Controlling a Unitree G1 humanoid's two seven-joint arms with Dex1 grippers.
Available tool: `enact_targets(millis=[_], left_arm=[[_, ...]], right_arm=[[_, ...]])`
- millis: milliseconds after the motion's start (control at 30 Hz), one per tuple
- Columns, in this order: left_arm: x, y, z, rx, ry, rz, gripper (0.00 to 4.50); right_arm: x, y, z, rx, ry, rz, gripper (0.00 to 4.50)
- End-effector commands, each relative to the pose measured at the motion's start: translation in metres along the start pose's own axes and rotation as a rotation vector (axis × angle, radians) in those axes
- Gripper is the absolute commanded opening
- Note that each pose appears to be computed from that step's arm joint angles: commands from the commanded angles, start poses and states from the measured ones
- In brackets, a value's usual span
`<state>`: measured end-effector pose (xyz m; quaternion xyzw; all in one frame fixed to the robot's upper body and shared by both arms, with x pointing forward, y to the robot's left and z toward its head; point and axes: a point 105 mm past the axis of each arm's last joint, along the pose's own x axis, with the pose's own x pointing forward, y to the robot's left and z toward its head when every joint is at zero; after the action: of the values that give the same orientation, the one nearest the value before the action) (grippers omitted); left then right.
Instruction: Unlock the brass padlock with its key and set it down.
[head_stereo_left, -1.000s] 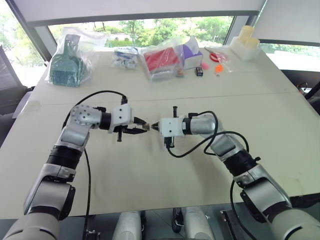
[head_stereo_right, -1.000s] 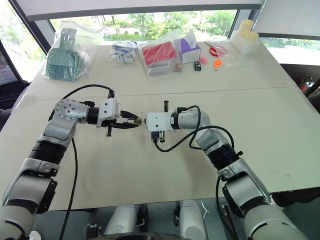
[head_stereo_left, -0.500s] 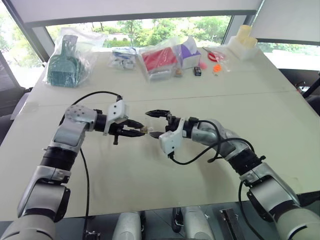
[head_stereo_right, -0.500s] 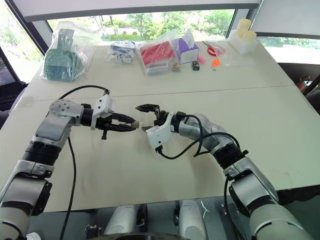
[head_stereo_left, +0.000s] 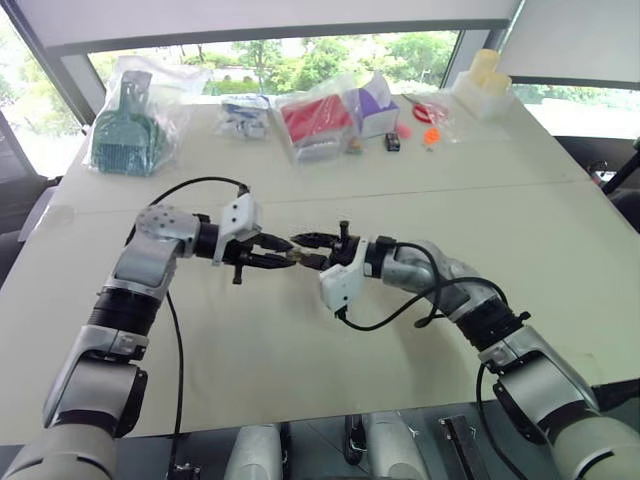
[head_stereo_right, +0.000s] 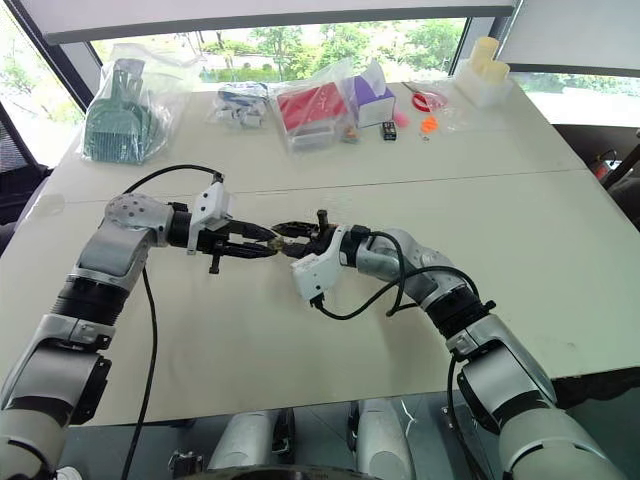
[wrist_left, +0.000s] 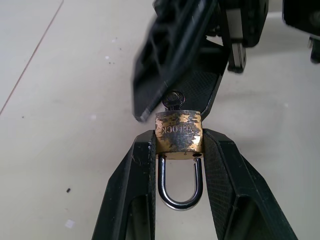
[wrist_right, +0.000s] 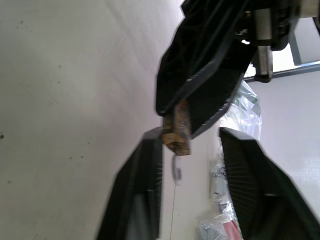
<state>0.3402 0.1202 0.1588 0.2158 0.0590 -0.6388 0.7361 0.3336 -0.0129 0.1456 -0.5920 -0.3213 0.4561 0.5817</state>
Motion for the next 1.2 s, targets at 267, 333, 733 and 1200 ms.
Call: enact_targets(millis=[267, 333, 733, 1200], left_arm=[[0.003, 0.0, 0.01, 0.009, -0.023, -0.008, 0.76], [0.004, 0.0, 0.01, -0.003, -0.028, -0.007, 0.76], [-0.026, 0.016, 0.029, -0.127, -0.151, 0.152, 4.48], [-0.039, -0.006, 0.03, -0.207, -0.182, 0.174, 0.56]], right_arm=[[0.002, -0.018, 0.015, -0.051, -0.067, -0.066, 0.1], [0.002, -0.018, 0.015, -0.051, -0.064, -0.065, 0.1], [-0.002, -0.014, 0.003, -0.012, -0.015, -0.051, 0.0], [-0.009, -0.012, -0.004, 0.016, 0.011, -0.051, 0.0]])
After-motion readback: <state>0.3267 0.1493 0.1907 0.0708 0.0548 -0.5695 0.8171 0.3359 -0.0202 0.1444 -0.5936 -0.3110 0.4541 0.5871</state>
